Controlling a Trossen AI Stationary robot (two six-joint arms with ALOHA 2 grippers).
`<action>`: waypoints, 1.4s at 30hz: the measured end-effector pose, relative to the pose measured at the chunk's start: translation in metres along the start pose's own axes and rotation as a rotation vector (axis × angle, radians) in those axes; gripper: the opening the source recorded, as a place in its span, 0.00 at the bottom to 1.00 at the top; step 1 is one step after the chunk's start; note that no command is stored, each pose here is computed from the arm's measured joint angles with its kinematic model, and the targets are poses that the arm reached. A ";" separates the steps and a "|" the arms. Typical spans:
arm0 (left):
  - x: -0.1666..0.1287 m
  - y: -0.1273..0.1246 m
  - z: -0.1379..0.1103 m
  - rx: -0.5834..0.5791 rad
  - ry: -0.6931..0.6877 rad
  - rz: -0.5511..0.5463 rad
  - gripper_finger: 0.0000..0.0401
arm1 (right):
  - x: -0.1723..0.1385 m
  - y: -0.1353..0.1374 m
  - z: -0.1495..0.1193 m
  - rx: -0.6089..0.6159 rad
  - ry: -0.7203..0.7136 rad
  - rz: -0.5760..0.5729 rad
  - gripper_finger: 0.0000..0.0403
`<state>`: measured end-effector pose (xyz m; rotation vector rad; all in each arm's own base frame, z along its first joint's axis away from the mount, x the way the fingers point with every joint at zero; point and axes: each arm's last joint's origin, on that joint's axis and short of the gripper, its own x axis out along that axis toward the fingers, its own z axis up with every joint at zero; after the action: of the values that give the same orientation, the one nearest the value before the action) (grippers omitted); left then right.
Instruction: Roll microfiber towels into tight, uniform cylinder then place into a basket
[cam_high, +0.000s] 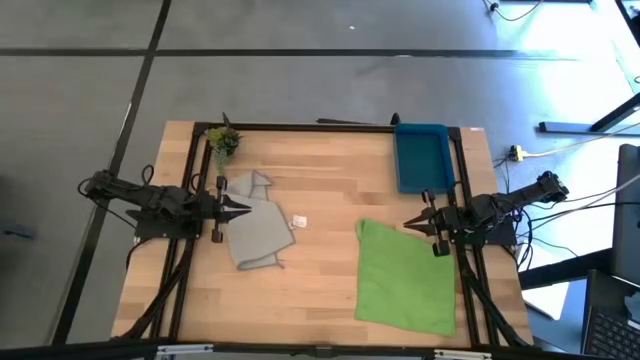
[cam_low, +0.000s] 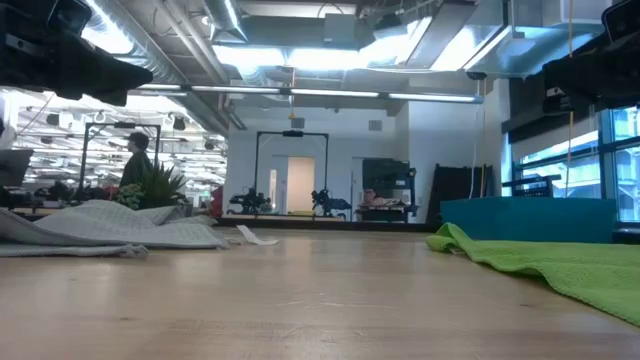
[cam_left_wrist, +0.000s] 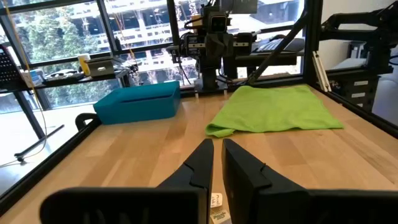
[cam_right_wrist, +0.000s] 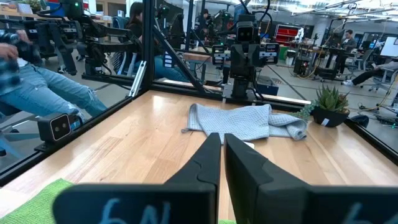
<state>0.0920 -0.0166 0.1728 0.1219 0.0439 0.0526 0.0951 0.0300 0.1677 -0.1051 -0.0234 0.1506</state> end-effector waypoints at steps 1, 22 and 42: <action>0.000 0.000 0.000 0.000 0.000 0.000 0.06 | 0.000 0.000 0.000 0.000 0.000 0.000 0.06; 0.000 0.000 0.000 0.000 0.000 0.000 0.06 | -0.001 -0.001 0.016 0.098 -0.164 0.021 0.02; 0.000 0.000 0.000 0.000 0.000 -0.001 0.06 | -0.009 -0.008 0.051 -0.099 -0.236 -0.045 0.00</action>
<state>0.0920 -0.0166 0.1728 0.1218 0.0439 0.0520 0.0855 0.0262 0.2188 -0.1852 -0.2684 0.1159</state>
